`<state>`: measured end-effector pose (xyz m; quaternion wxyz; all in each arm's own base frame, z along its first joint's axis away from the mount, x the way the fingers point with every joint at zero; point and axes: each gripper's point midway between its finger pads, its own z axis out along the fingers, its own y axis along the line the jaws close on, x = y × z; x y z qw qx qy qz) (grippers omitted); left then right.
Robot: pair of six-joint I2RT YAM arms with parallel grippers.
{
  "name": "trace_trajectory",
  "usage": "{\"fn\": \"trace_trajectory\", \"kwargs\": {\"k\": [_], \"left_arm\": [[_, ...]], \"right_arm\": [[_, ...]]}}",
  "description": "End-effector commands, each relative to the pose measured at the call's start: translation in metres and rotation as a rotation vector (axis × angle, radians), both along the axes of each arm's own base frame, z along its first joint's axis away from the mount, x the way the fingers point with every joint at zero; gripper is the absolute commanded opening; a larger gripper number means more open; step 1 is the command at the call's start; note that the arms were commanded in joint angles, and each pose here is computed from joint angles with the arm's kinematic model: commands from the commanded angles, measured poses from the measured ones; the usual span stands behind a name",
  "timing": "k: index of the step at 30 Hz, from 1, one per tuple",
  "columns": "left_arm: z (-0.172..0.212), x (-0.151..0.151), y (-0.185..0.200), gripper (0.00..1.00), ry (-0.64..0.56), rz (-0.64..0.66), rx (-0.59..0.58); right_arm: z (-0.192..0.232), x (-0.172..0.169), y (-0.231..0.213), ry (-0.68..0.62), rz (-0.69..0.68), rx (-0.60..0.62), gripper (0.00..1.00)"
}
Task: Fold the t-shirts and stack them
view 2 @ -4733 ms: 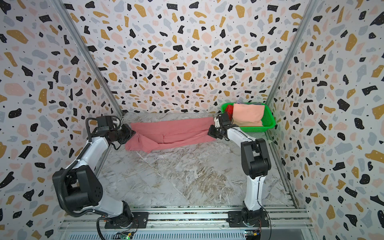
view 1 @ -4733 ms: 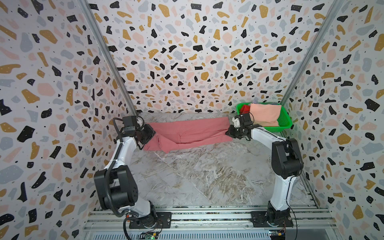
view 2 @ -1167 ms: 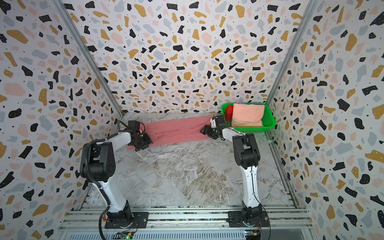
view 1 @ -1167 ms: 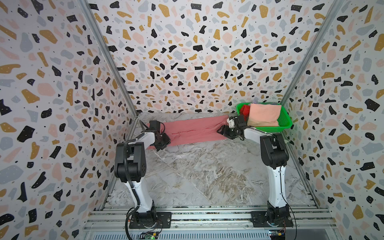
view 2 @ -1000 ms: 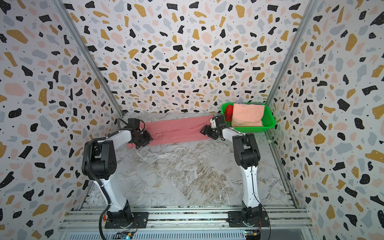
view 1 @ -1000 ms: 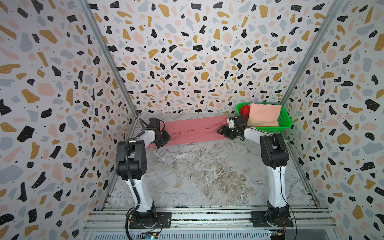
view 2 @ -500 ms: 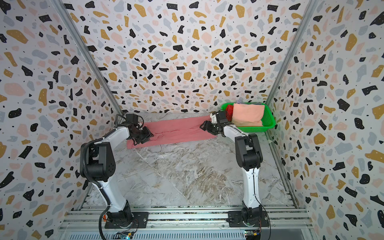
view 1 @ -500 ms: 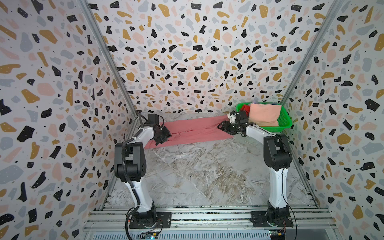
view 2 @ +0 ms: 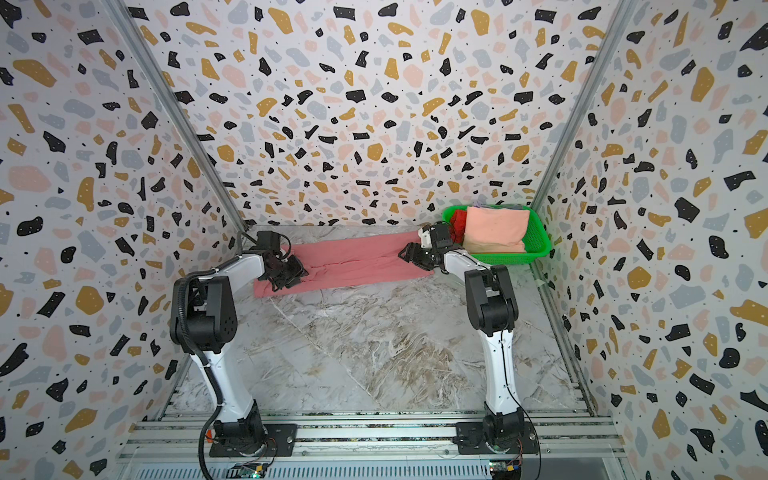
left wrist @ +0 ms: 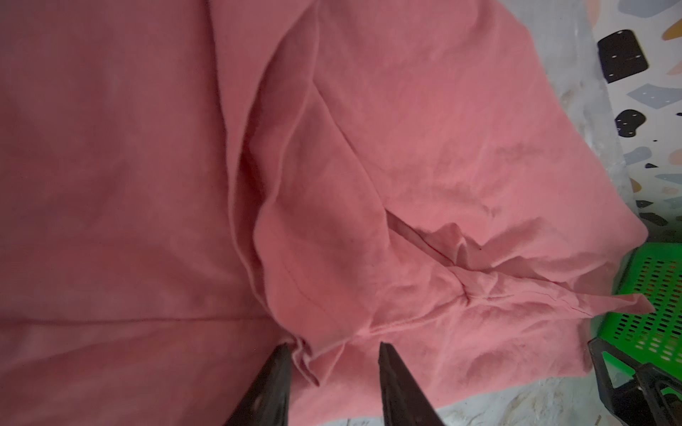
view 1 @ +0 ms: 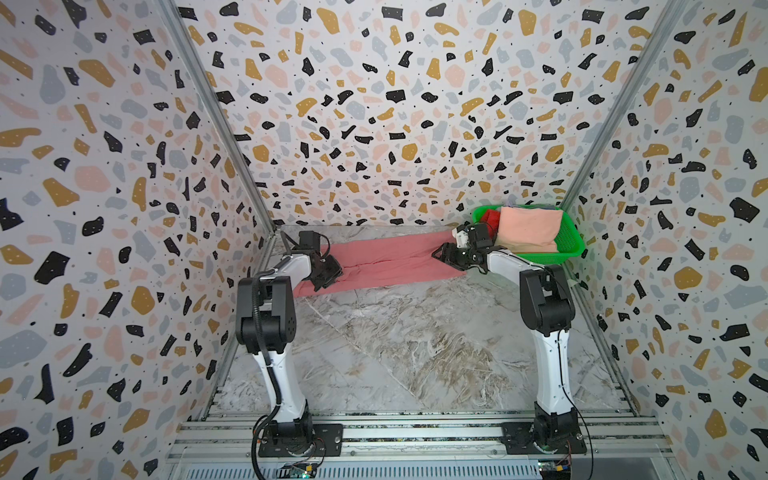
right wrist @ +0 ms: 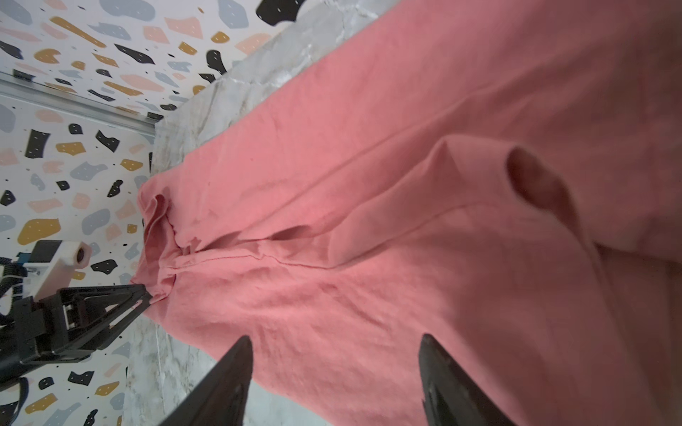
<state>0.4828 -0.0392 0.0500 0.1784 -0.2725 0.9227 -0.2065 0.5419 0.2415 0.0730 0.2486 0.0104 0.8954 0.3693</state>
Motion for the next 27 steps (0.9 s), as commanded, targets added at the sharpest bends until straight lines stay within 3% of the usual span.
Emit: {"fn": "trace_trajectory", "kwargs": {"k": [1, 3, 8, 11, 17, 20, 21, 24, 27], "left_arm": [[-0.003, 0.008, 0.008, 0.38, -0.014, 0.025, 0.024], [-0.007, 0.010, 0.010, 0.34, -0.011, 0.031, 0.042], [-0.007, 0.020, 0.010, 0.09, -0.043, 0.045, 0.047], [0.009, 0.028, 0.003, 0.00, -0.089, 0.033, 0.030], [0.039, 0.052, -0.011, 0.00, -0.170, -0.013, 0.030], [0.044, 0.071, -0.031, 0.00, -0.216, -0.098, 0.010], [0.047, 0.079, -0.039, 0.02, -0.243, -0.143, 0.005], [0.049, 0.098, -0.050, 0.29, -0.281, -0.234, 0.020], [0.062, 0.113, -0.039, 0.35, -0.315, -0.228, 0.091]], "right_arm": [[-0.007, -0.005, 0.001, 0.009, 0.005, -0.014, 0.71], [-0.012, -0.008, 0.000, 0.018, 0.006, -0.017, 0.71], [-0.022, -0.013, -0.003, 0.042, 0.000, -0.030, 0.70], [-0.027, -0.015, -0.004, 0.055, -0.002, -0.038, 0.70], [-0.035, -0.021, -0.007, 0.074, -0.003, -0.050, 0.70], [-0.038, -0.023, -0.007, 0.083, -0.001, -0.054, 0.70], [-0.040, -0.024, -0.007, 0.087, 0.000, -0.056, 0.70], [-0.041, -0.026, -0.008, 0.093, 0.002, -0.057, 0.70], [-0.040, -0.027, -0.008, 0.092, 0.004, -0.060, 0.70]]}}
